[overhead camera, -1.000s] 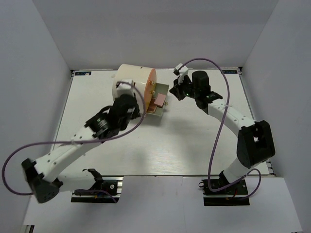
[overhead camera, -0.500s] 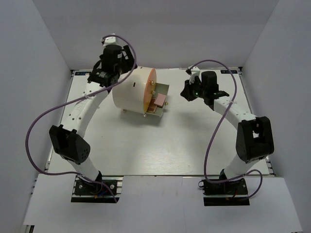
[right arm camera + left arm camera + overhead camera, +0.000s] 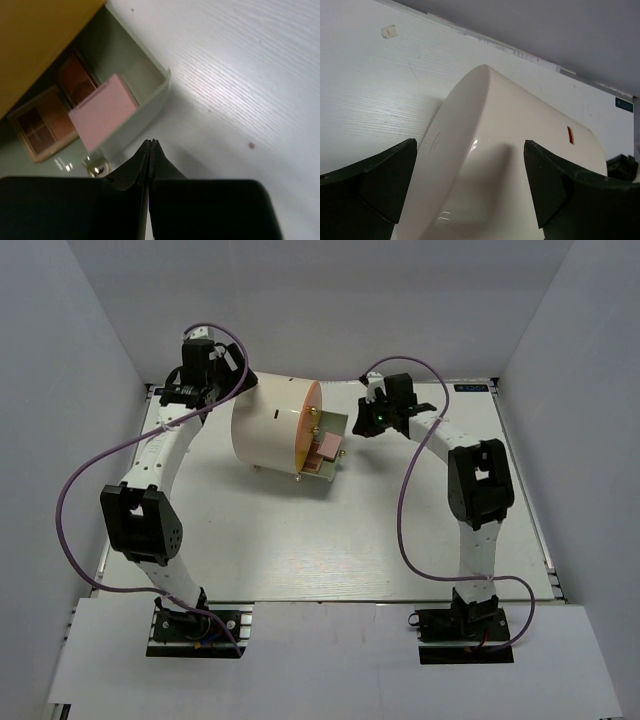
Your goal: Organize the makeup
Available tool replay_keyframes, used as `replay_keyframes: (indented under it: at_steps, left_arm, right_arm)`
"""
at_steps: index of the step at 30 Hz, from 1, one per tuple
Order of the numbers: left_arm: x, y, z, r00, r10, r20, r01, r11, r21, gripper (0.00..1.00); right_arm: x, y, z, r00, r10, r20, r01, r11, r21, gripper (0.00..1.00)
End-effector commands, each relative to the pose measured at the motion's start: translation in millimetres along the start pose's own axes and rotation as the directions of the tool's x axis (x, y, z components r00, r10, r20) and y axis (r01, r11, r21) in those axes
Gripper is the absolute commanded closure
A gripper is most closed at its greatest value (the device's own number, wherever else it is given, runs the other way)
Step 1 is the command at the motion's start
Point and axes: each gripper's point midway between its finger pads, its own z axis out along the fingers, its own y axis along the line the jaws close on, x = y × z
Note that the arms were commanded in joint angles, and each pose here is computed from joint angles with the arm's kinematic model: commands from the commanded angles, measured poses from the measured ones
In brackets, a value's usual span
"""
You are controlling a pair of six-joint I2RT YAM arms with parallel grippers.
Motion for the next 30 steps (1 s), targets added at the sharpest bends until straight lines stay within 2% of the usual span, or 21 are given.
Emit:
replay_keyframes:
  at_steps: [1,7,17,30]
  left_arm:
    - [1.7,-11.1,-5.8,0.999,-0.019,-0.029,0.022,0.993,0.12,0.03]
    - [19.1,-7.3,-4.9,0.995,-0.016,-0.099,0.034,0.983,0.181,0.03]
    - [52.7,1.9,8.3,0.979,-0.027,-0.203,0.073,0.972,0.222,0.05]
    - [73.7,6.3,-6.0,0.971,-0.033,-0.236,0.091,0.967,0.237,0.06]
  right_arm:
    - [-21.5,21.3,13.5,1.0,0.013,0.014,-0.012,0.998,-0.067,1.0]
    - [-19.1,42.8,41.0,0.999,0.031,-0.032,-0.035,0.99,-0.136,1.0]
    - [-25.3,74.0,65.2,0.999,0.005,-0.04,-0.013,0.979,-0.204,1.0]
    - [-39.1,93.1,83.5,1.0,-0.001,-0.015,-0.003,0.966,-0.257,1.0]
